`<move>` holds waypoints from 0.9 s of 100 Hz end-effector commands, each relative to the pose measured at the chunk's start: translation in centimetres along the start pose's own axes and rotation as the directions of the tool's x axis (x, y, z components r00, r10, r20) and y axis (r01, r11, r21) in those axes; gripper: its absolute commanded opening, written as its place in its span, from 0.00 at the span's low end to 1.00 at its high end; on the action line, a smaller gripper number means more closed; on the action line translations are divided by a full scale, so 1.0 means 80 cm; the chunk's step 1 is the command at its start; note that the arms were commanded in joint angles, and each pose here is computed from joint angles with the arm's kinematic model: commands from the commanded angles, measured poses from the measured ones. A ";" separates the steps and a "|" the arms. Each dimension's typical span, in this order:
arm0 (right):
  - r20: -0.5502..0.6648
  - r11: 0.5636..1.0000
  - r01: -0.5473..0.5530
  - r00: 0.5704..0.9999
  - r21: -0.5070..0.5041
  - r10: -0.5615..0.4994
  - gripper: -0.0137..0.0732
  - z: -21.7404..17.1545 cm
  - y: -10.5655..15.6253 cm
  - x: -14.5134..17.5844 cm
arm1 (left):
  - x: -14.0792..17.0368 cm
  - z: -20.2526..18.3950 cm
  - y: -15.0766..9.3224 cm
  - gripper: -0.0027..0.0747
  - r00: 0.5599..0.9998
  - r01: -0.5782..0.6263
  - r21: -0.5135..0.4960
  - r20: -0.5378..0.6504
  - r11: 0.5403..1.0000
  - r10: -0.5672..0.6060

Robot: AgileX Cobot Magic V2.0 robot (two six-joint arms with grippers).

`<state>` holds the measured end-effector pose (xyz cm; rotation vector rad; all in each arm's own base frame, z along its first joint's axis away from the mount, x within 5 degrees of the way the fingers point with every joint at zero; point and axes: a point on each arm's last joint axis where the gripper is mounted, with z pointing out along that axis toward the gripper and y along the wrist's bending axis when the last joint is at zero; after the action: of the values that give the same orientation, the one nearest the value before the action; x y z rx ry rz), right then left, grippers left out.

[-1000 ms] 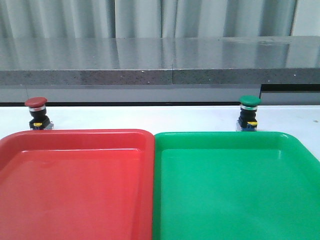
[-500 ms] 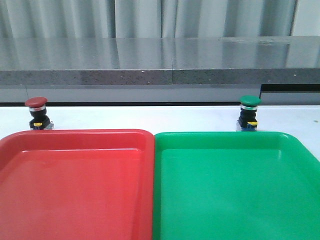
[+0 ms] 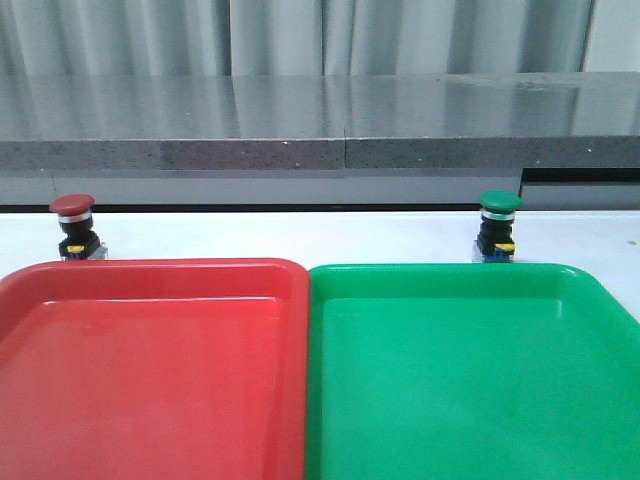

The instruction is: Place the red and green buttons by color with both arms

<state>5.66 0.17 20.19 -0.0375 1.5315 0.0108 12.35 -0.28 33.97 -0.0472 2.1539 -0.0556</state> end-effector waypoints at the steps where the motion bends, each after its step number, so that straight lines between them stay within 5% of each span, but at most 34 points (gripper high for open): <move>1: 0.108 1.000 0.005 0.994 0.003 -0.005 0.03 -0.003 0.000 -0.016 | -0.023 -0.008 -0.002 0.84 0.991 0.015 0.019 0.132 1.000 -0.017; 19: 0.108 1.000 0.005 0.994 0.003 -0.005 0.03 -0.003 0.000 -0.016 | -0.033 -0.004 -0.004 0.84 0.984 0.029 0.034 0.174 0.999 -0.034; 59: 0.108 1.000 0.005 0.994 0.003 -0.005 0.03 -0.003 0.000 -0.016 | -0.086 0.088 -0.012 0.84 0.999 0.022 0.051 -0.027 0.998 -0.020; 90: 0.108 1.000 0.005 0.994 0.003 -0.005 0.03 -0.003 0.000 -0.016 | -0.110 0.171 -0.053 0.84 0.992 -0.044 0.135 -0.113 0.990 0.060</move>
<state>5.66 0.17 20.19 -0.0375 1.5315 0.0108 27.13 -3.24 32.39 0.0664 2.3651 -0.1448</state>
